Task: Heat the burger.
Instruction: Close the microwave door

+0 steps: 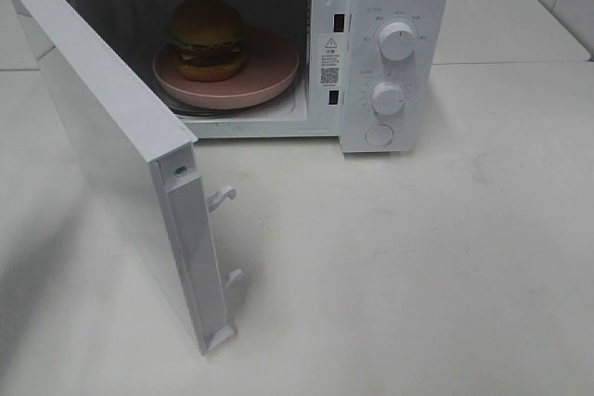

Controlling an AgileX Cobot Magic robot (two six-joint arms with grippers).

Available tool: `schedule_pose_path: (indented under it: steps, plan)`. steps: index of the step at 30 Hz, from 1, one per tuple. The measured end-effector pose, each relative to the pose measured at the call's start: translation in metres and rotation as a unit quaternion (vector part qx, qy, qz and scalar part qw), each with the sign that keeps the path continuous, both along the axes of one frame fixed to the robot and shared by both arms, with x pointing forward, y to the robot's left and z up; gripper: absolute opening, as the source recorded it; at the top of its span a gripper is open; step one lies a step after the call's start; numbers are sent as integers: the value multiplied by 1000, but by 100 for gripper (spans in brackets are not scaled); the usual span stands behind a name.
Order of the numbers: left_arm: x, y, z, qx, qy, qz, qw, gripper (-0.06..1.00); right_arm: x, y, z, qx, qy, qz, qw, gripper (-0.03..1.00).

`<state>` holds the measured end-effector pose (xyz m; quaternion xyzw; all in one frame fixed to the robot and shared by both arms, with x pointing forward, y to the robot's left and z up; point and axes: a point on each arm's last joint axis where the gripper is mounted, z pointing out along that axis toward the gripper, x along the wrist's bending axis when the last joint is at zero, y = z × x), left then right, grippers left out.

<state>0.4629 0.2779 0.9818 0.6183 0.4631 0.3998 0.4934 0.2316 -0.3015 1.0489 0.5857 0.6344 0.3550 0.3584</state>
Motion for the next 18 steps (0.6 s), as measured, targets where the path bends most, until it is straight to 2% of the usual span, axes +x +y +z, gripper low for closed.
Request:
schedule_pose_path:
  steps: [7, 18]
  plan:
    - [6, -16, -7, -15, -23, -50, 998, 0, 0, 0, 0, 0, 0, 0, 1000, 76]
    - [8, -47, -20, -34, 0, -99, 995, 0, 0, 0, 0, 0, 0, 0, 1000, 76]
